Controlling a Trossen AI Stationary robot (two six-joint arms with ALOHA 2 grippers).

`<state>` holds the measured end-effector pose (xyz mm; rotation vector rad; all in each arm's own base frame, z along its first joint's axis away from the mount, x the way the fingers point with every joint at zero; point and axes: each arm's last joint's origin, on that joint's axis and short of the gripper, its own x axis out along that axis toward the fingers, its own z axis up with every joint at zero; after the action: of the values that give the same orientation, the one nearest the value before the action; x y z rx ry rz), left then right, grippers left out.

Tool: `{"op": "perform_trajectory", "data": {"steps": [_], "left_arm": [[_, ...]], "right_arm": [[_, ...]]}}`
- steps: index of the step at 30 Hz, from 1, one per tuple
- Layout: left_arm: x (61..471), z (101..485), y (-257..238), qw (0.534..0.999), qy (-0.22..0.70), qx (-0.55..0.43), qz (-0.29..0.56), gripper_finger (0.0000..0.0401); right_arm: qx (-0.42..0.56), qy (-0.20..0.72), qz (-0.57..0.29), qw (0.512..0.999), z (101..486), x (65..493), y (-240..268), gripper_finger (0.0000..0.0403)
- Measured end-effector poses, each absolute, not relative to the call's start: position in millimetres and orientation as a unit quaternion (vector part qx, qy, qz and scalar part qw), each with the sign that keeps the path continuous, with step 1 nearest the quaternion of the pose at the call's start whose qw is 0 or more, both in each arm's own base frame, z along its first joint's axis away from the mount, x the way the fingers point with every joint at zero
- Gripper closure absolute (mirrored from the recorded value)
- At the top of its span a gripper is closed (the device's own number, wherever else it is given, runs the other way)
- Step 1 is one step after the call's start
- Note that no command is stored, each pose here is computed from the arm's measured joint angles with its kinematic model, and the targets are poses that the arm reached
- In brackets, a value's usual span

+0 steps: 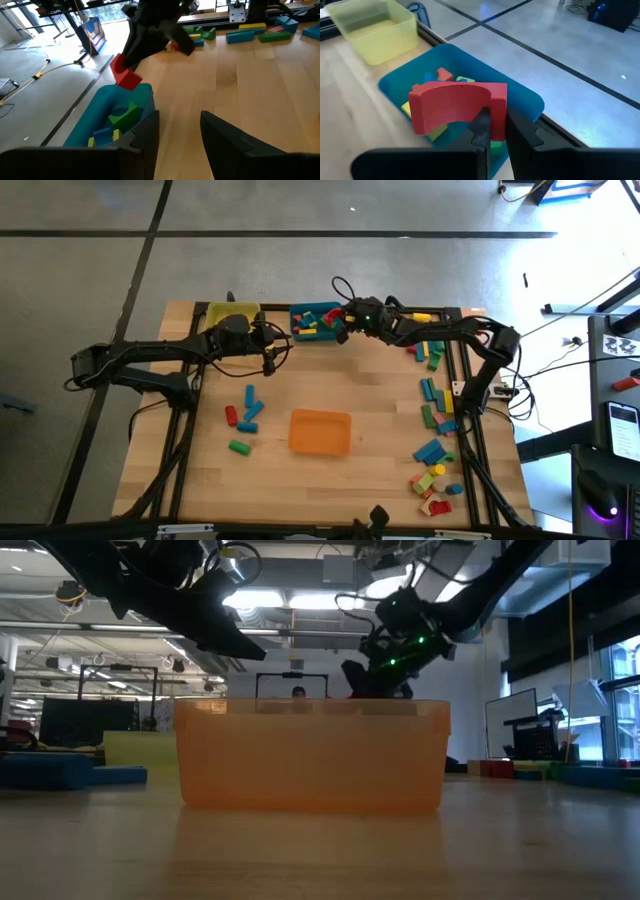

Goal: Sort blocks by size
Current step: Put the red arch block into the blue bin

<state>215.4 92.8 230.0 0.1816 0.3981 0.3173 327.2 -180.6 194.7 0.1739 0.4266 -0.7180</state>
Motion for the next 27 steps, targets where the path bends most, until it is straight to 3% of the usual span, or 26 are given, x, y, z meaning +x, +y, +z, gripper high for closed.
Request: {"op": "perform_trajectory", "data": {"steps": [15,27], "left_arm": [[215,230,93,0.964,0.197,0.090,0.157,0.0274],[215,230,93,0.964,0.197,0.090,0.157,0.0274]], "right_arm": [[0.092,0.226,-0.356,0.902,165,332,-191,0.0357],[0.086,0.229,-0.354,0.903,166,332,-190,0.0259]]}}
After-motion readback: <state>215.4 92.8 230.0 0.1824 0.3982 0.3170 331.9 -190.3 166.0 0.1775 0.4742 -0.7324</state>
